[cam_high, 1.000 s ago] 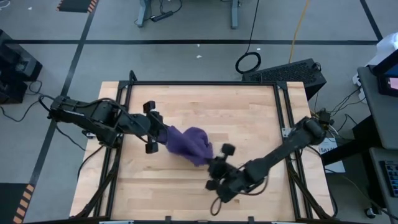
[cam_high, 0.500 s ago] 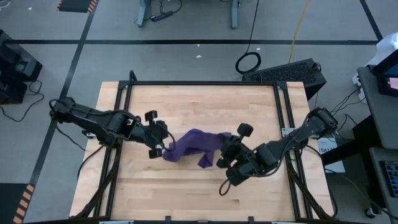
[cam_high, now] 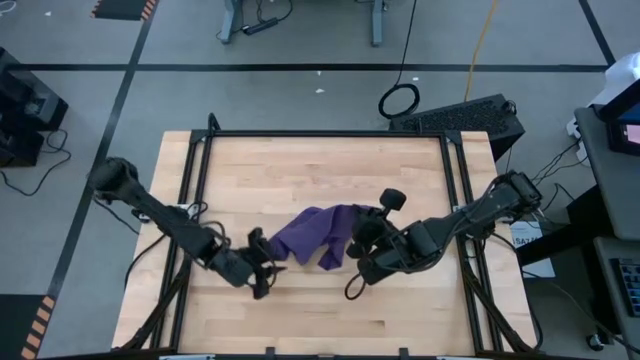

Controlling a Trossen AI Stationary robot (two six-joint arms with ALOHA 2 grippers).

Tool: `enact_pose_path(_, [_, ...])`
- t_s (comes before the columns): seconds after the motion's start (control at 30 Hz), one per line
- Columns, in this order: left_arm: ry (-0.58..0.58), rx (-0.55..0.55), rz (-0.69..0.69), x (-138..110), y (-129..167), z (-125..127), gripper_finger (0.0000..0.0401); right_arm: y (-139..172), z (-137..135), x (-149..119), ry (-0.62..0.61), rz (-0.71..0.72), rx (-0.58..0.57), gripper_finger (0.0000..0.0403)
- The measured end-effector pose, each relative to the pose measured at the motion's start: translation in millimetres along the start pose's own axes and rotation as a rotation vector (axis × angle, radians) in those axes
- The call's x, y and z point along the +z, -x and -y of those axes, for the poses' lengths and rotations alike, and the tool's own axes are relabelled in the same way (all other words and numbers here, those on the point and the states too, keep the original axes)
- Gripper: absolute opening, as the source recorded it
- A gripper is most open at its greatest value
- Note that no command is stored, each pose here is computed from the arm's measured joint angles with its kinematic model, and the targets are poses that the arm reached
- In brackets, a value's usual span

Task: Roll towel into tight, uniform cylinder
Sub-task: Fold the purple towel on the table

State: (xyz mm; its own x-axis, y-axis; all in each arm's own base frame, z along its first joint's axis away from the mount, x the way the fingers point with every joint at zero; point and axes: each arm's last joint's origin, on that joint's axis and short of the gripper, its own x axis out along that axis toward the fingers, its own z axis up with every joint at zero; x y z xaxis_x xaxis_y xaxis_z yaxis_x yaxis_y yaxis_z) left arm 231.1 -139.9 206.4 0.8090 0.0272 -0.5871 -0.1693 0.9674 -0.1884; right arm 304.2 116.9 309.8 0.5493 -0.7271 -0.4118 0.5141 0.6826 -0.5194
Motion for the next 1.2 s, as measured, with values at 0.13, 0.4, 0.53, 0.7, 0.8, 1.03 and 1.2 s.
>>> enact_pose_path(0.13, [-0.102,0.119,0.026,-26.4,-27.2,8.4,0.0181,-6.7,2.3,0.8,-0.034,-0.032,0.021,0.0000])
enact_pose_path(0.4, [-0.219,0.311,0.006,-54.3,-85.2,7.9,0.0255,-11.2,2.5,1.2,-0.085,-0.075,0.077,0.0000])
enact_pose_path(0.53, [-0.254,0.258,-0.028,-55.3,-109.0,7.2,0.0247,-11.7,2.4,1.1,-0.089,-0.082,0.086,0.0000])
enact_pose_path(0.7, [-0.239,0.214,-0.107,-56.7,-125.5,-2.2,0.0186,-11.6,2.2,0.8,-0.088,-0.088,0.094,0.0000])
enact_pose_path(0.8, [-0.243,0.198,-0.138,-55.2,-125.6,-4.9,0.0120,-11.5,2.5,0.2,-0.080,-0.092,0.093,0.0000])
enact_pose_path(1.03, [-0.315,0.291,-0.177,-34.3,-101.0,-20.0,0.0011,-11.0,1.5,-3.0,-0.057,-0.144,0.153,0.0000])
enact_pose_path(1.2, [-0.320,0.329,-0.143,-3.3,-59.5,-26.2,0.0005,-3.5,-3.8,-6.3,-0.068,-0.183,0.230,0.0000])
